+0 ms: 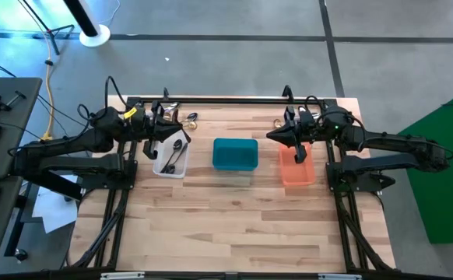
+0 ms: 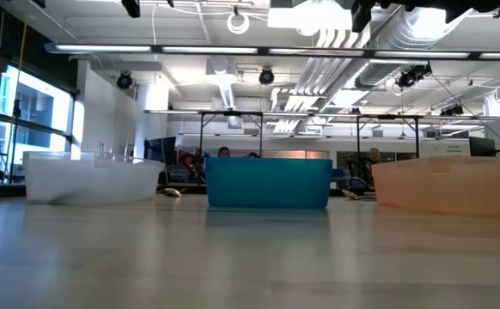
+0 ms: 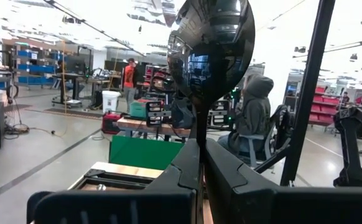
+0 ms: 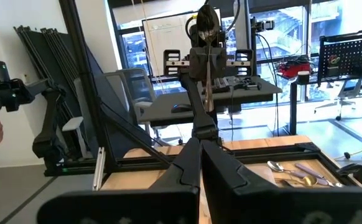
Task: Sort silverware by color (type)
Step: Put the black spoon into the transparent bin
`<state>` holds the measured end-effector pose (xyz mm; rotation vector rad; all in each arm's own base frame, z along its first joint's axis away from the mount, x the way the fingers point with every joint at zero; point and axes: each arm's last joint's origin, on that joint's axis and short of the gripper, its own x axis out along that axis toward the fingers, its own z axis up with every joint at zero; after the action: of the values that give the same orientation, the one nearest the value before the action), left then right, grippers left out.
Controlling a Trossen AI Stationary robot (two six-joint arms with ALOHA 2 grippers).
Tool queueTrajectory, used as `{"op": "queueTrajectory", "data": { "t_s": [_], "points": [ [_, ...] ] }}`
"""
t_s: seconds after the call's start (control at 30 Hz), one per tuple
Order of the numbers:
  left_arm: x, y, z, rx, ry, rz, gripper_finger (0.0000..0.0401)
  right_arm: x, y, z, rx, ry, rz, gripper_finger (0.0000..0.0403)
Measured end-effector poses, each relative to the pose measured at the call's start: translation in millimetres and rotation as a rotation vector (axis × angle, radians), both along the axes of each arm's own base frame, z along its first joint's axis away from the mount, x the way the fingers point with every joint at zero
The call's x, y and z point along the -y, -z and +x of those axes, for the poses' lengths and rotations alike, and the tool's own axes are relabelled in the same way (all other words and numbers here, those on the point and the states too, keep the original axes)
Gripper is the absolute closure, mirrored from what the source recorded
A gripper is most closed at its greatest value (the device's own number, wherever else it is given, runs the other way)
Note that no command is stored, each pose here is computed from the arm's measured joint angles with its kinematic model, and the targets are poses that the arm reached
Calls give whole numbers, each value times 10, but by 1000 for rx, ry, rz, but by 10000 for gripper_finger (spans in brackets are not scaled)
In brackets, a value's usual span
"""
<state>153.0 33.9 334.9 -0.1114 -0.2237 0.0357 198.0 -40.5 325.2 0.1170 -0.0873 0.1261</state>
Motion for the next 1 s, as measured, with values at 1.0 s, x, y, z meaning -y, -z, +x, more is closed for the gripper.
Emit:
{"op": "queueTrajectory", "data": {
  "t_s": [1.0],
  "points": [
    [11,-52,-40,48,-1,21,401,2,0,0,0,7,1,403]
  ]
}}
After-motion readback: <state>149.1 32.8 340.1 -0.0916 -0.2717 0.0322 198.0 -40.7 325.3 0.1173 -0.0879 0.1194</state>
